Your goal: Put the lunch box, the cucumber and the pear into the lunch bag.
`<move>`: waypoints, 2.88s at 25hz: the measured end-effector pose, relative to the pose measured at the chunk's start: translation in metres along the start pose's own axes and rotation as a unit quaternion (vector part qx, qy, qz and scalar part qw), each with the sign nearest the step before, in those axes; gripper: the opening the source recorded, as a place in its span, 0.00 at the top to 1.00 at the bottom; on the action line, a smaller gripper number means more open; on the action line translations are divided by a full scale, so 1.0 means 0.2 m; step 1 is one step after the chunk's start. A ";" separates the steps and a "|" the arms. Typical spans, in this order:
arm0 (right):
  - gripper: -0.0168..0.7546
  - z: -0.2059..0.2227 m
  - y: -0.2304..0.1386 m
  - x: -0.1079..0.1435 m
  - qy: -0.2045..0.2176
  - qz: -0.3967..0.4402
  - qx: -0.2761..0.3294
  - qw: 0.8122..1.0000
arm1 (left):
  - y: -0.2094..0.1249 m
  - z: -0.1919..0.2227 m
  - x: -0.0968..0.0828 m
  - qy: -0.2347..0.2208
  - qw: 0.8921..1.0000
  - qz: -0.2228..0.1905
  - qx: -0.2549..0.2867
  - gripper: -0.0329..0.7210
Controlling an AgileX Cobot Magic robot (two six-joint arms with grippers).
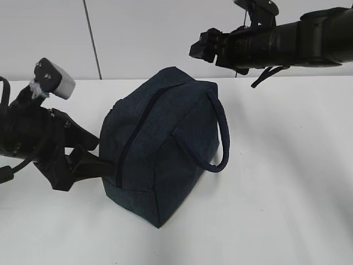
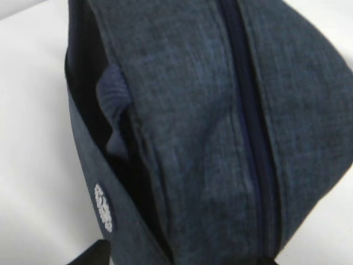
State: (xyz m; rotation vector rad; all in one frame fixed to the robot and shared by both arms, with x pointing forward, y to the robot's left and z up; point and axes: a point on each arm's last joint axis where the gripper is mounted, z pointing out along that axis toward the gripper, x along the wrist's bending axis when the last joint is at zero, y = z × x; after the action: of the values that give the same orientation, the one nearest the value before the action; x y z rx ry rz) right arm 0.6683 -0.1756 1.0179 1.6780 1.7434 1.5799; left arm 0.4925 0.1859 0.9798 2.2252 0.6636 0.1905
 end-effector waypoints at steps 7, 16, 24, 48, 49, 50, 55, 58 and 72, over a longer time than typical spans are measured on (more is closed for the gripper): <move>0.24 -0.17 0.10 0.11 0.009 -0.083 0.002 0.997 | 0.00 -0.14 0.03 0.111 0.991 -0.061 0.040 0.41; 0.29 -0.44 0.00 0.17 -0.041 -0.137 0.166 0.976 | 0.01 -0.39 -0.02 0.220 0.956 -0.185 0.050 0.42; 0.33 -0.74 -0.19 0.14 -0.106 -0.131 0.212 0.963 | 0.03 -0.74 -0.22 0.267 0.935 -0.232 -0.033 0.48; 0.33 -1.79 -0.79 0.15 -0.234 -0.167 0.240 0.927 | -0.42 -0.96 -0.63 0.313 0.918 -0.243 0.018 0.50; 0.33 -1.82 -0.81 0.15 -0.233 -0.170 0.226 0.930 | -0.44 -0.96 -0.64 0.312 0.918 -0.243 0.020 0.50; 0.33 -1.84 -0.82 0.15 -0.231 -0.174 0.208 0.934 | -0.45 -0.96 -0.65 0.313 0.918 -0.243 0.019 0.50; 0.33 -1.96 -0.88 0.17 -0.220 -0.189 0.124 0.949 | -0.47 -0.99 -0.70 0.325 0.917 -0.229 -0.016 0.50; 0.33 -2.01 -0.90 0.18 -0.214 -0.196 0.084 0.953 | -0.49 -1.02 -0.75 0.335 0.916 -0.217 -0.046 0.50; 0.33 -2.08 -0.95 0.19 -0.207 -0.205 0.029 0.956 | -0.57 -1.09 -0.86 0.361 0.906 -0.184 -0.124 0.50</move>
State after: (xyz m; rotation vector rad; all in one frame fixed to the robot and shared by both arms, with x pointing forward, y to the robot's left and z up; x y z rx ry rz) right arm 0.2293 -0.3070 1.0441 1.4175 1.7711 0.9278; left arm 0.2258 0.3014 1.0562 1.7082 1.3551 0.8764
